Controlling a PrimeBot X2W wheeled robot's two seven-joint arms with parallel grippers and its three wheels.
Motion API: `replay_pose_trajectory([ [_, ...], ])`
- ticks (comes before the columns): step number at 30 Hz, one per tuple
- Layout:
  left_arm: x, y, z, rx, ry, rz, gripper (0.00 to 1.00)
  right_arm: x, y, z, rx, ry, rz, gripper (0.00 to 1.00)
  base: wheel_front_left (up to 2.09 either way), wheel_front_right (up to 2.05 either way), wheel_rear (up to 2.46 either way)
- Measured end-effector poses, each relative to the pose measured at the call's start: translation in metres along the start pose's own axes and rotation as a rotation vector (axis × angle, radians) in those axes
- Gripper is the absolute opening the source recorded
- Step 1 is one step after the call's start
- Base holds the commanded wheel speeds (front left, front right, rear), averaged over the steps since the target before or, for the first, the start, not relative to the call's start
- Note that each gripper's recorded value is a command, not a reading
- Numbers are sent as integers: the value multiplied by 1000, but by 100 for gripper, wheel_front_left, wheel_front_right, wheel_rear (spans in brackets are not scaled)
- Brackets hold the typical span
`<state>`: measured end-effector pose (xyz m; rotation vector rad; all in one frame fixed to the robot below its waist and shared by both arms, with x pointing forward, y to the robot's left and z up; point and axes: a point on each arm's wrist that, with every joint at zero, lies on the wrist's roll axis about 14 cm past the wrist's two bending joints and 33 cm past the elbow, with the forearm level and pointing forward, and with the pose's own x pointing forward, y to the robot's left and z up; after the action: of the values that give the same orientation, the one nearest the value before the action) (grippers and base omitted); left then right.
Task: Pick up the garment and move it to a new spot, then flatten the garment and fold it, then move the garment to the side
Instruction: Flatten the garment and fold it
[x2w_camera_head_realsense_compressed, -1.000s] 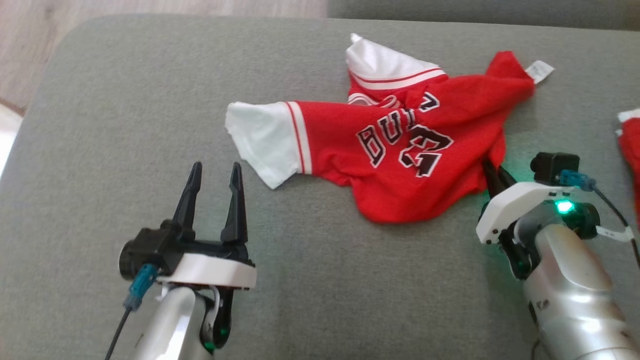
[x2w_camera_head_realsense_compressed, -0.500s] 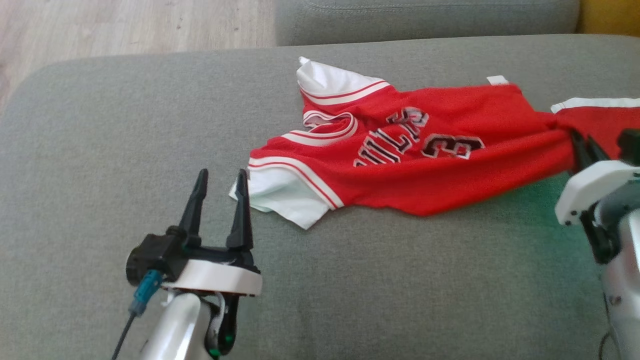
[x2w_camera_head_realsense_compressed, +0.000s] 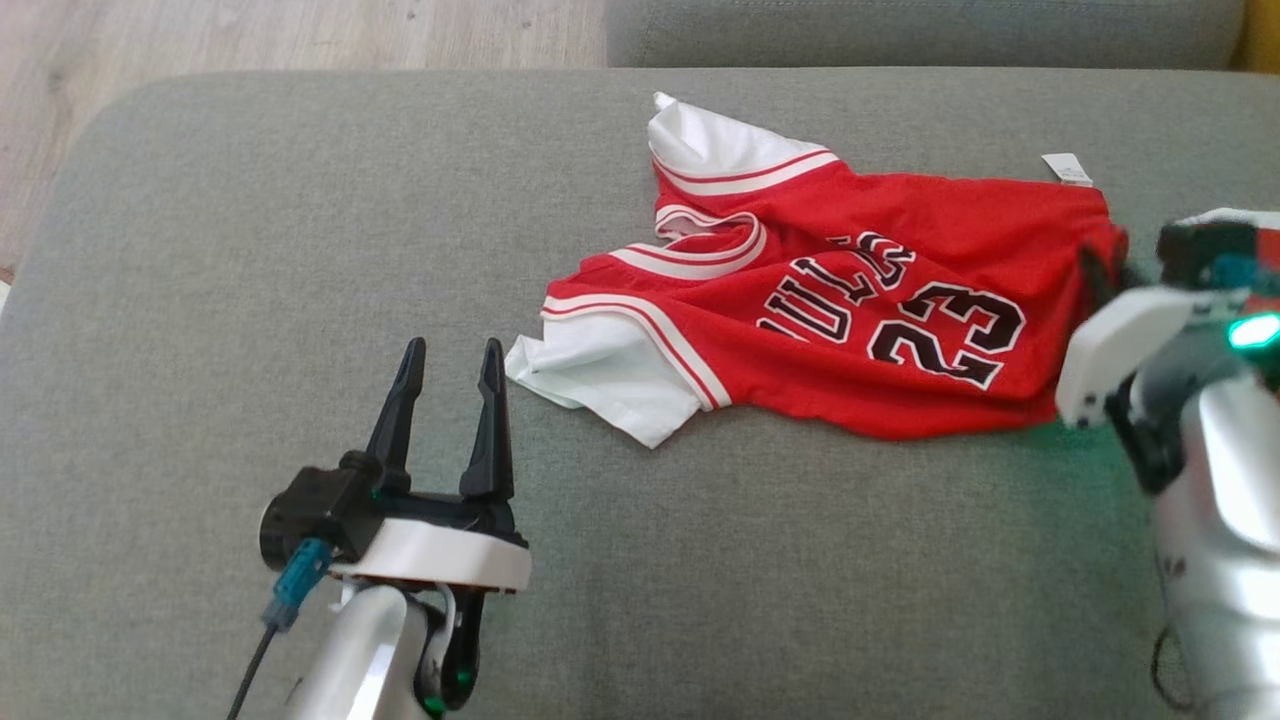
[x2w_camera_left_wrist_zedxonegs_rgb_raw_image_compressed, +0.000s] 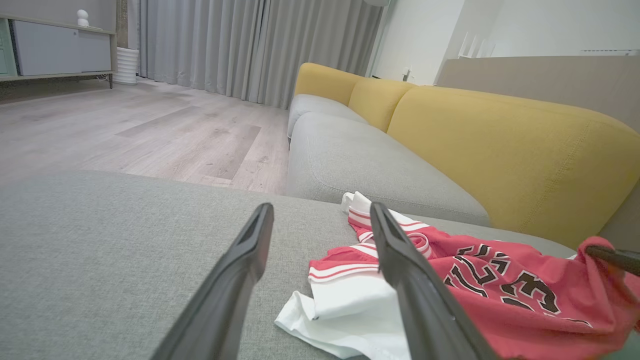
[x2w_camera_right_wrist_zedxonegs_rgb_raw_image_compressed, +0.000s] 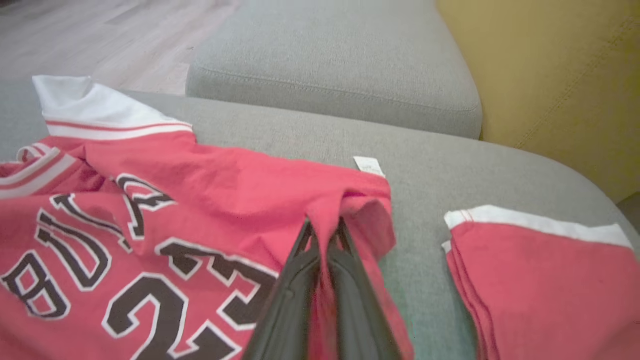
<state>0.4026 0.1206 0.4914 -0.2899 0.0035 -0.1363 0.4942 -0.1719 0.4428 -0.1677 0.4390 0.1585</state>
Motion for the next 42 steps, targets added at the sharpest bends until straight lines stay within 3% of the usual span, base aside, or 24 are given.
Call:
replay_pose_trajectory([
  [7,4,-6,-1,-11,2,-12,100,-3,-21,55,22,-212,-36,100,0,0,0],
  [15,13,-25,-2,-21,1,-67,100,-44,-62,84,88,-450,-115,100,0,0,0],
  [19,17,-33,-4,-25,4,-90,100,-68,-60,61,148,-481,-128,100,0,0,0],
  [27,19,-42,-15,-26,37,-117,100,-95,-17,-7,306,-395,-93,100,0,0,0],
  [36,15,-19,-67,80,203,-57,100,-99,-16,-5,305,-407,-94,100,0,0,0],
  [42,27,7,-94,249,349,-53,100,-97,-19,-13,309,-386,-106,100,0,0,0],
])
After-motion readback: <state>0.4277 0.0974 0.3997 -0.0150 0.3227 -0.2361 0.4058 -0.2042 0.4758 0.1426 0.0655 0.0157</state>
